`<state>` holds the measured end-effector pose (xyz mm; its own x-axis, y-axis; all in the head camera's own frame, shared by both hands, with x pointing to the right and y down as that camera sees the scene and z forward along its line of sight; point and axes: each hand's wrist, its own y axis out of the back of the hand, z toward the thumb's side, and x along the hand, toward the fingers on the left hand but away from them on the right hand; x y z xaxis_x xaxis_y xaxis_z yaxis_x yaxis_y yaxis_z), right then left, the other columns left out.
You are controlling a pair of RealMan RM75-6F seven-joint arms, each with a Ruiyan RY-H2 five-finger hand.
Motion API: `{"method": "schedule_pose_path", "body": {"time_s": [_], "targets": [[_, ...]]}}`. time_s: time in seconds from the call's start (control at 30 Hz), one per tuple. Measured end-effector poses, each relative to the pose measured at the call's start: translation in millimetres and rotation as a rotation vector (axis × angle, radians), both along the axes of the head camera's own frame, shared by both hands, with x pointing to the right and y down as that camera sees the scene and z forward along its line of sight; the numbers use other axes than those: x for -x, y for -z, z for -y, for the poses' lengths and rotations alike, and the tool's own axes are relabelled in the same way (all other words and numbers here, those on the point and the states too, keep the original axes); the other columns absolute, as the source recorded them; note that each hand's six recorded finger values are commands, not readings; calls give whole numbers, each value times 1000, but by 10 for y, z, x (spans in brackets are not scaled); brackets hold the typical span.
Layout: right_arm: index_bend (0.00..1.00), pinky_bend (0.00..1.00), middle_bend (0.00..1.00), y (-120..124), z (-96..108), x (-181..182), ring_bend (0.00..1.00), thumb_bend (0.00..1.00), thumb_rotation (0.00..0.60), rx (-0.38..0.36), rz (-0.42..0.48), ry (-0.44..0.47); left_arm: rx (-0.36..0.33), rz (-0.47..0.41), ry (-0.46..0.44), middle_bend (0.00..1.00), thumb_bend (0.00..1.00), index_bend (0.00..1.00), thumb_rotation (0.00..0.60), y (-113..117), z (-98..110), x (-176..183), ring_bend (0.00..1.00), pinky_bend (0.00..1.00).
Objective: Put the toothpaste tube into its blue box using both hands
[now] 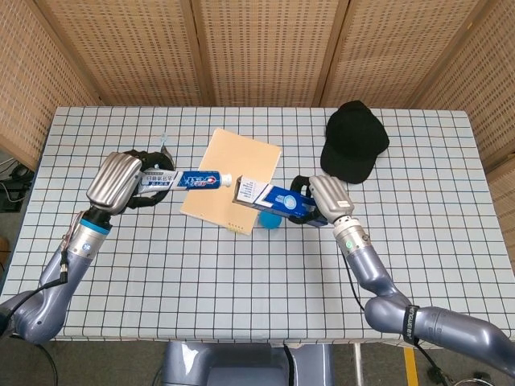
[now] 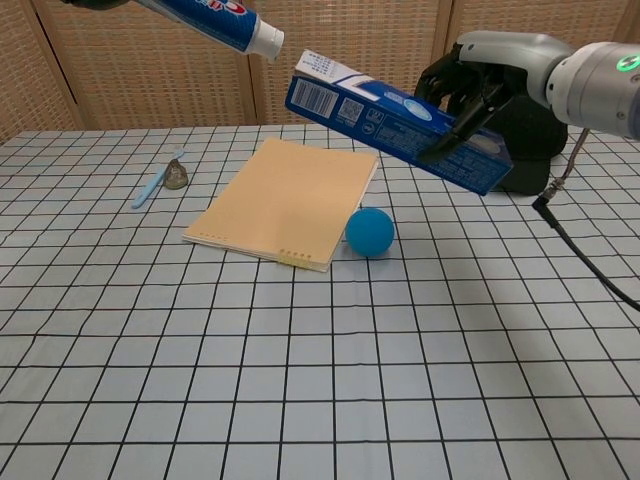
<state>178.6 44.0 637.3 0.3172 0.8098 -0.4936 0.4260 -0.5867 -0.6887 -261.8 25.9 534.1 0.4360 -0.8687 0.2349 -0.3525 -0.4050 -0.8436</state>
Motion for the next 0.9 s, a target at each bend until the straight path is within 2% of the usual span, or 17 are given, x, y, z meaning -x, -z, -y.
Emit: {"method": "schedule_pose_path", "body": {"time_s": [0.3,0.57,0.9], "targets": [[734,656,581,-27,3,-67,618,171,600,19,12,-23,77,-56,14,551,546,881,600,-109,-2,-44,537,521],[735,657,581,-31,10,-118,618,171,600,30,23,-34,63,-38,-2,552,546,881,600,-101,-32,-77,537,521],[735,656,582,23,-24,-123,620,171,600,45,50,-23,99,-61,-9,551,546,881,600,-173,-9,-172,537,521]]}}
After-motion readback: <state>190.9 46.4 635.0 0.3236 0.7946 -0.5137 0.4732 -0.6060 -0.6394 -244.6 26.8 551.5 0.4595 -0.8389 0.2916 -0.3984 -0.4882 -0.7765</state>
